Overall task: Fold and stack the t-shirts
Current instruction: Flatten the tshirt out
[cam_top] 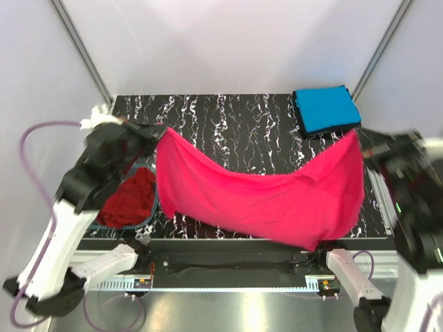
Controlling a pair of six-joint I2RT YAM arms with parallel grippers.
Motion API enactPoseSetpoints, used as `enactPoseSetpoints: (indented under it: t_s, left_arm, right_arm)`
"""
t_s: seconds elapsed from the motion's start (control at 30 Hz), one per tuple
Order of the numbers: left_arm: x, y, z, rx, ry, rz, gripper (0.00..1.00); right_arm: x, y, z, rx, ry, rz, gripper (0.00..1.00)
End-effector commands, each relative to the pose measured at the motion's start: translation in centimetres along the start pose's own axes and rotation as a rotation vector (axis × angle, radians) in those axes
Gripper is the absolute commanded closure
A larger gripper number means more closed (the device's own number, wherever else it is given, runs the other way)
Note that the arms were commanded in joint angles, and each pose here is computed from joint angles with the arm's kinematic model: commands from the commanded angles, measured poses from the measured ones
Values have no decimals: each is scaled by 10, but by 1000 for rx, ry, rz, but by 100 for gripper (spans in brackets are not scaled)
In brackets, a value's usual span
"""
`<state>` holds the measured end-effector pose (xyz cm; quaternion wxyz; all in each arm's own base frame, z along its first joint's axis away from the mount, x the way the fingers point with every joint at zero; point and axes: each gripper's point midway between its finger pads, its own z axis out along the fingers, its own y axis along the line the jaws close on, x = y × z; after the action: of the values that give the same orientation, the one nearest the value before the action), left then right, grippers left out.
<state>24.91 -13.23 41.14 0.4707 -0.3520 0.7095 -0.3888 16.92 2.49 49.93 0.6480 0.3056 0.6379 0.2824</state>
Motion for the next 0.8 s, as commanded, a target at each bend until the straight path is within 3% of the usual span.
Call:
enactPoseSetpoints:
  t_s: [0.0, 0.07, 0.17, 0.3, 0.37, 0.5, 0.57, 0.6, 0.63, 0.77]
  left_arm:
    - [-11, -7, 53, -75, -85, 127, 100]
    - [-13, 5, 101, -171, -91, 144, 100]
    - [-25, -3, 161, -188, -56, 86, 100]
    - [-71, -80, 183, -14, -95, 51, 100]
    - [-86, -102, 180, 50, -102, 32, 100]
    - [-104, -156, 135, 226, -106, 25, 100]
    - [-106, -161, 116, 249, -119, 43, 100]
    - [-102, -147, 120, 213, -113, 59, 100]
    - [-108, -149, 95, 228, -150, 63, 100]
    - [-82, -75, 102, 99, -122, 94, 100]
  right_arm:
    - [31, -12, 108, 48, 114, -64, 100]
    - [27, -5, 142, 29, 91, -88, 100]
    - [21, 4, 200, 38, 92, -140, 100]
    - [-10, 36, 248, -8, 20, -223, 100]
    - [-24, 45, 251, -10, -10, -264, 100]
    - [-71, 84, 228, -63, -125, -317, 100]
    - [-79, 85, 217, -53, -154, -312, 100]
    - [-81, 82, 208, -36, -160, -311, 100]
    - [-80, 80, 205, -29, -155, -316, 100]
    - [-59, 51, 197, 40, -87, -341, 100]
